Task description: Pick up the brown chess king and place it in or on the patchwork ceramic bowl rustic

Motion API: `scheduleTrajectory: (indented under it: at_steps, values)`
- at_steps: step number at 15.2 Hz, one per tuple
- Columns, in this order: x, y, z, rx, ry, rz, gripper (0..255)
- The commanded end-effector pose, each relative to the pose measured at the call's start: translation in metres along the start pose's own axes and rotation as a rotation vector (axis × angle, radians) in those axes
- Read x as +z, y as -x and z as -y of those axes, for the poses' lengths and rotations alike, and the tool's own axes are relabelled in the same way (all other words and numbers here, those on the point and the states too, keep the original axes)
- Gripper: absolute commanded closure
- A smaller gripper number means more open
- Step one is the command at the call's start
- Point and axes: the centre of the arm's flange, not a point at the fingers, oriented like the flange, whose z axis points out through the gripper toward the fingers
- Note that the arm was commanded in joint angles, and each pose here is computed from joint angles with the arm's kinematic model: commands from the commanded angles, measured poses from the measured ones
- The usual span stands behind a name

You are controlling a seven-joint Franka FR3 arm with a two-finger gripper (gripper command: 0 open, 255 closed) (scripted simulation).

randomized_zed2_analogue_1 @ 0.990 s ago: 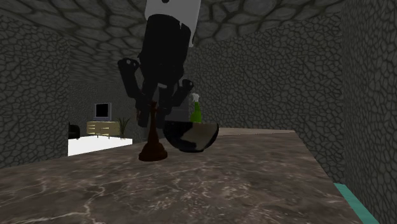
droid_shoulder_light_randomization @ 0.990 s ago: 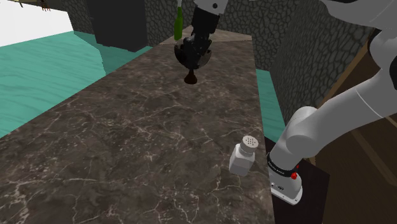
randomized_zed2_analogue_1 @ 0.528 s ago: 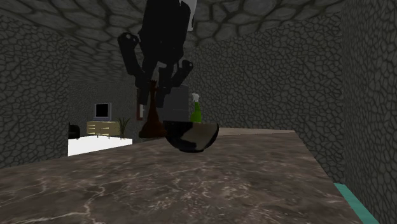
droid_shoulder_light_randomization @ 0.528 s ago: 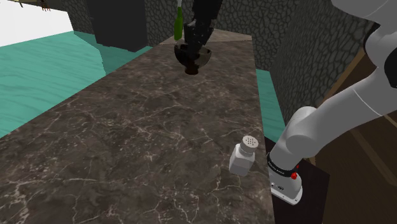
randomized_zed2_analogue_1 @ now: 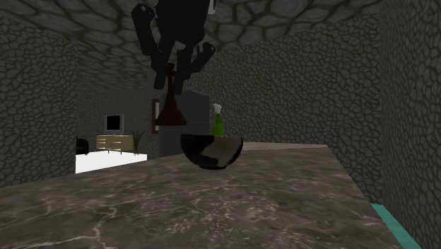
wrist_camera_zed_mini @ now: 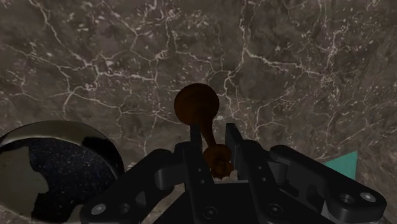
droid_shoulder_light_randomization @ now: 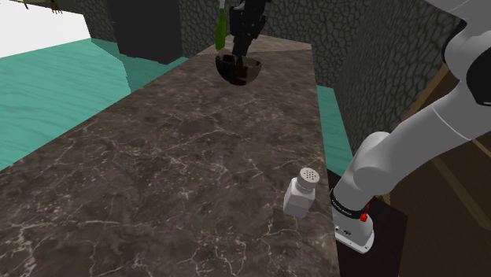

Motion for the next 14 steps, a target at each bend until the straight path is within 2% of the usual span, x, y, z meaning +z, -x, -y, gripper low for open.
scheduleTrajectory:
  at_steps: [1, 9, 14]
  values:
    - [-0.011, -0.002, 0.002, 0.0, 0.0, 0.0, 255]
    - [-0.049, -0.008, 0.006, 0.0, 0.0, 0.0, 255]
    - [-0.056, -0.044, -0.048, 0.0, 0.0, 0.0, 255]
